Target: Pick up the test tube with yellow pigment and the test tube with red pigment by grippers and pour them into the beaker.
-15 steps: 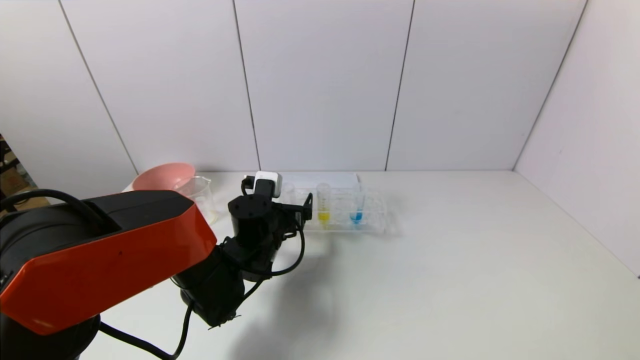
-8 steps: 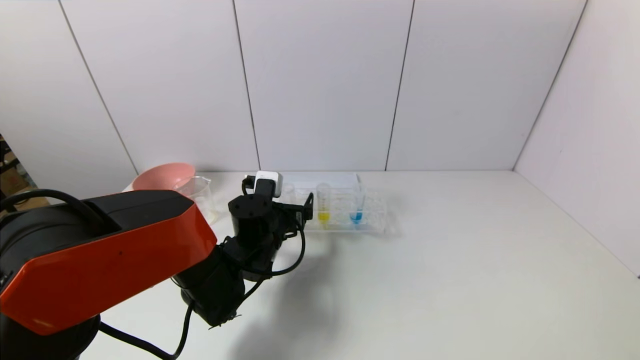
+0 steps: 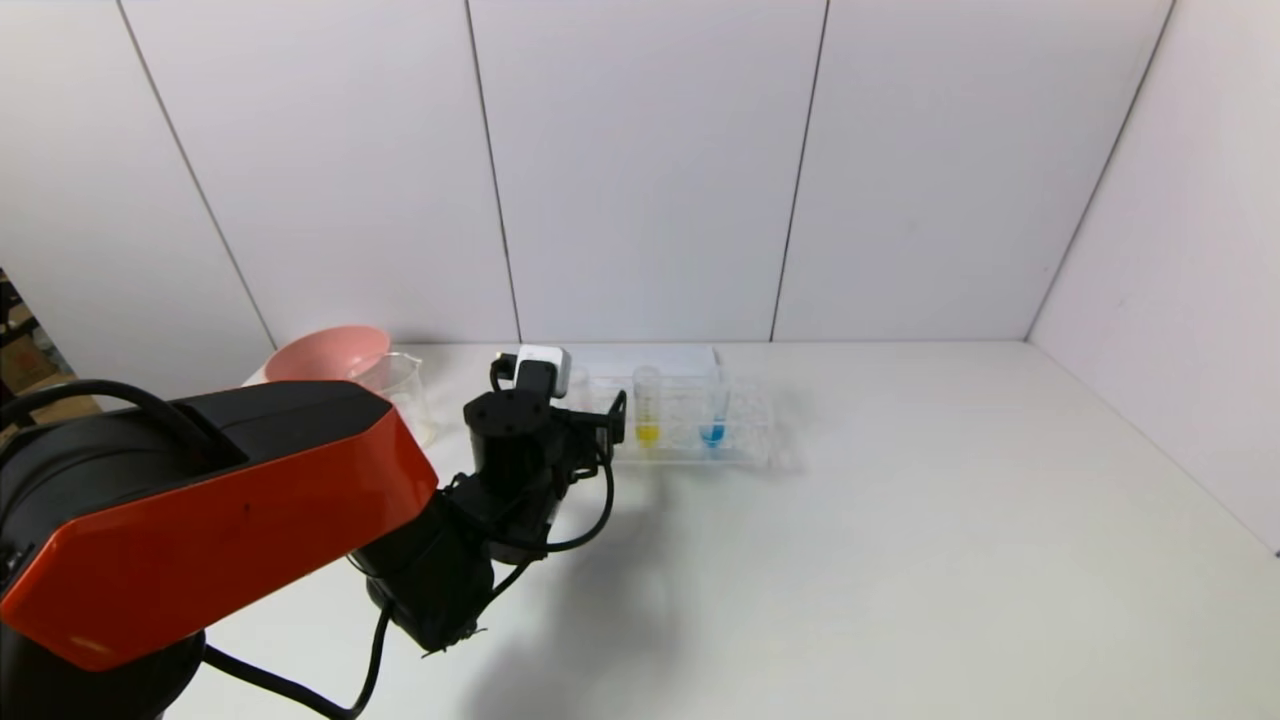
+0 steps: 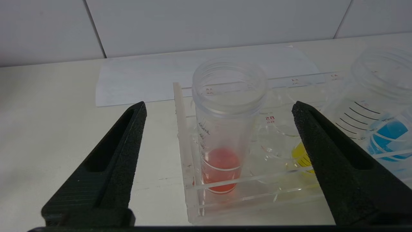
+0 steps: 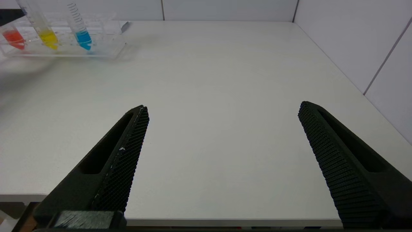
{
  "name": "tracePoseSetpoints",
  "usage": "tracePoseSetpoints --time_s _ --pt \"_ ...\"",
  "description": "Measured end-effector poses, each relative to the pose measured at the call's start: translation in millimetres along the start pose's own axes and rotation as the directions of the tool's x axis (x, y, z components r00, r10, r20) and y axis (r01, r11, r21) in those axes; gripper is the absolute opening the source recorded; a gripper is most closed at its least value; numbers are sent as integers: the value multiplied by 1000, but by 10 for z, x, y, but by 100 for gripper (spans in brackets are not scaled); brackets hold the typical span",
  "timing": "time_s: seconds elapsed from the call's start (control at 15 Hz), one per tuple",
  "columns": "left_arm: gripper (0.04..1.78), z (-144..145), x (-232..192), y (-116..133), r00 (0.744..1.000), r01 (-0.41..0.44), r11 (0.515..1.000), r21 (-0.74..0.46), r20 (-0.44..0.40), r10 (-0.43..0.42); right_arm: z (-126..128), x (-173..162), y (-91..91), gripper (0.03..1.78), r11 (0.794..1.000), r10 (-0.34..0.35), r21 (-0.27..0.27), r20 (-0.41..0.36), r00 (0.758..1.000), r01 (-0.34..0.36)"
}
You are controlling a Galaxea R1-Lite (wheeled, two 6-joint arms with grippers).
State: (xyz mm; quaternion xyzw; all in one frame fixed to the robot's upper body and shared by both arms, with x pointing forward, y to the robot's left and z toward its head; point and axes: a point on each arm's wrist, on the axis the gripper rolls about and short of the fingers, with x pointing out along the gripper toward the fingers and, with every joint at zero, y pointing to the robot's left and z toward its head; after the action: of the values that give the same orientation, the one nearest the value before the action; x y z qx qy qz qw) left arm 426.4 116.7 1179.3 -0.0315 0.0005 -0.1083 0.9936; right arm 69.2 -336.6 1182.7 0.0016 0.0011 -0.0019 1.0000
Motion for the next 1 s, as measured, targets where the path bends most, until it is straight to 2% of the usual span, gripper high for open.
tracePoseSetpoints --time_s 0.13,0.4,0.47,1.0 --pt "130 0 0 -2 1000 0 1000 0 0 0 0 0 0 170 1000 0 0 0 1000 0" --pt "57 -2 -1 -3 1000 1 1000 0 -2 -1 0 0 0 170 1000 0 0 0 1000 0" --pt "48 -2 -1 -6 1000 1 1000 0 -2 -1 0 0 0 170 1000 0 0 0 1000 0" --pt "44 9 -6 -6 1000 2 1000 0 0 -2 0 0 0 170 1000 -1 0 0 1000 1"
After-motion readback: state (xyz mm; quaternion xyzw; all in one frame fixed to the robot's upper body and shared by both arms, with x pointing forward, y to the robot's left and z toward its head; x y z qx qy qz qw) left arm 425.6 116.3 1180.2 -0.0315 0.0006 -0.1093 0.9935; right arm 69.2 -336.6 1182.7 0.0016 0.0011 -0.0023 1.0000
